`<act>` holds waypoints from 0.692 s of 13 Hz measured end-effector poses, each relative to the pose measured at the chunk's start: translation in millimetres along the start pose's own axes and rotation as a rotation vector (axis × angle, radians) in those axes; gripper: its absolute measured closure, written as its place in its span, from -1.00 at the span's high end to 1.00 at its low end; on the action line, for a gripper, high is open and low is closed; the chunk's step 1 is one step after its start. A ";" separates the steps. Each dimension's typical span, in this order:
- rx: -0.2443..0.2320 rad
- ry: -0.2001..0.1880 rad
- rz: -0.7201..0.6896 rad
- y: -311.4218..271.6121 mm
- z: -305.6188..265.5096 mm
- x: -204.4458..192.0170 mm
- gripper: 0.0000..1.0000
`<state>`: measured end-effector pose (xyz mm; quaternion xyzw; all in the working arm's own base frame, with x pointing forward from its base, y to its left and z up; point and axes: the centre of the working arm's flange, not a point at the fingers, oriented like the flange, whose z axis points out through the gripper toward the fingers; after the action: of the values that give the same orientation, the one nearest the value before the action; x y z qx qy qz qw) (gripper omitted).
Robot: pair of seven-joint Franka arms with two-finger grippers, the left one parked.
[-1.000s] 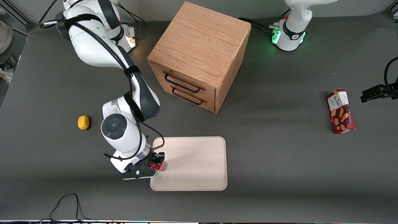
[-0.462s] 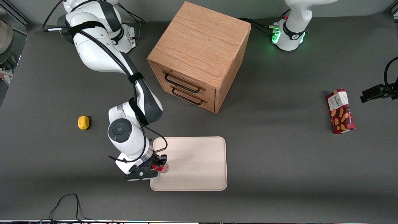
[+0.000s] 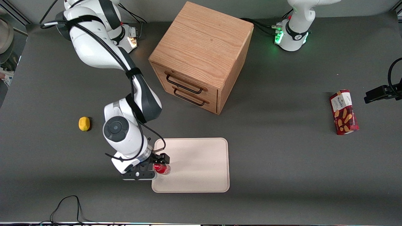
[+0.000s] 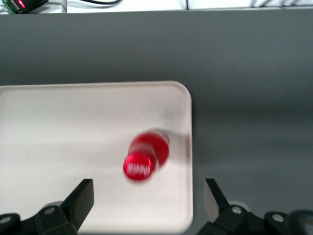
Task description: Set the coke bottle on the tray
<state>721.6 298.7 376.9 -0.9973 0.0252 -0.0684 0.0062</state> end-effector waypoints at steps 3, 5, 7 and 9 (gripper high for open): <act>-0.034 -0.085 0.052 17.2 -103.7 -23.2 1.00; -0.041 -0.110 0.076 40.7 -163.1 -43.8 1.00; -0.044 -0.134 0.113 83.1 -213.0 -65.7 1.00; -0.035 -0.146 0.107 132.6 -250.0 -87.0 1.00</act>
<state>594.7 168.5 610.6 -0.9968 0.0789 0.0056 -0.0059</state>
